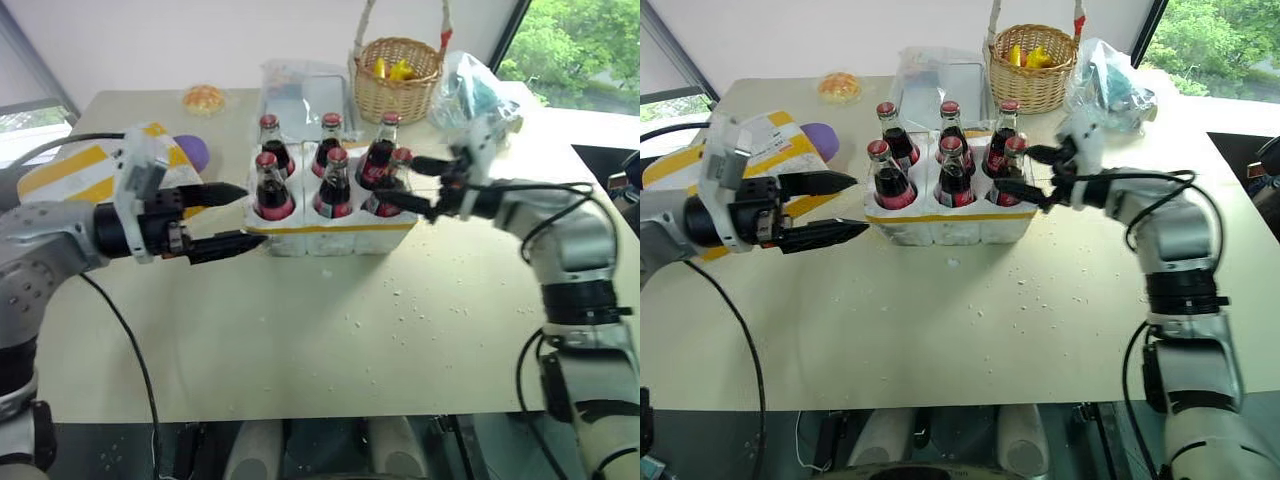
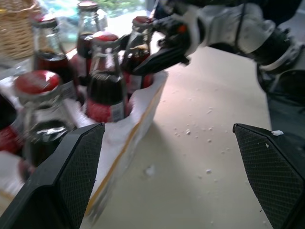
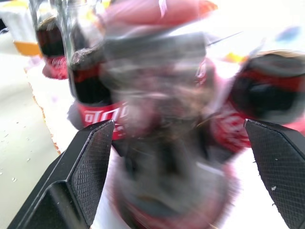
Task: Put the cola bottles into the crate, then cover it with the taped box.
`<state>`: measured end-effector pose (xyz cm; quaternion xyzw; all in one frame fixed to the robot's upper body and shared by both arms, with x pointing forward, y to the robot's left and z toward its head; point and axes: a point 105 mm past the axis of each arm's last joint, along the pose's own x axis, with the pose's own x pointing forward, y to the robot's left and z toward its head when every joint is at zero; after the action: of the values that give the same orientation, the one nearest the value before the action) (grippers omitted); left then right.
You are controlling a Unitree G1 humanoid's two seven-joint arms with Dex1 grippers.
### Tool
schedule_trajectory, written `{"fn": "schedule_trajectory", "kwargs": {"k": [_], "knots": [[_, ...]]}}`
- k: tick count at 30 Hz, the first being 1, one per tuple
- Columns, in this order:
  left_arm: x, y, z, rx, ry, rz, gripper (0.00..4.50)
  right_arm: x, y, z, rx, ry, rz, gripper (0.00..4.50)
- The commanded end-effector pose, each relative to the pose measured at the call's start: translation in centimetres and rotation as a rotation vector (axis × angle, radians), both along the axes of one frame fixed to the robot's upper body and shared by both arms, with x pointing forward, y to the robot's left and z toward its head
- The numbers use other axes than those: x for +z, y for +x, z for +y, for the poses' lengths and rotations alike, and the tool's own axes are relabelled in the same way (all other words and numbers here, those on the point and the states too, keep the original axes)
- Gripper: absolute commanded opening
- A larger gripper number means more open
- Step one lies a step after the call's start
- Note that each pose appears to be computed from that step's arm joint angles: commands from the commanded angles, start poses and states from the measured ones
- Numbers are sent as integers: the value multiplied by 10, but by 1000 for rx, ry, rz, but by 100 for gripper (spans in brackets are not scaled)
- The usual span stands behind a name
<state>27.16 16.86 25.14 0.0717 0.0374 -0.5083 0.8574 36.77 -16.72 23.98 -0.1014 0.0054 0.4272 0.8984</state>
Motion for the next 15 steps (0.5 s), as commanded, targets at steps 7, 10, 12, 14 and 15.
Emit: {"fn": "schedule_trajectory", "kwargs": {"k": [7, 10, 12, 14, 15], "knots": [[-9, -6, 125, 582, 274, -119, 450, 57, -72, -46, 110, -114, -126, 443], [-14, -14, 158, 699, 409, -137, 450, 73, -86, -35, 197, -3, -123, 443], [-21, -19, 183, 776, 528, -148, 450, 75, -95, -26, 266, 29, -103, 443], [-28, -21, 213, 865, 717, -199, 450, 75, -101, -15, 304, 8, -139, 443], [-31, -22, 220, 881, 773, -220, 450, 75, -102, -12, 309, 3, -153, 443]]}}
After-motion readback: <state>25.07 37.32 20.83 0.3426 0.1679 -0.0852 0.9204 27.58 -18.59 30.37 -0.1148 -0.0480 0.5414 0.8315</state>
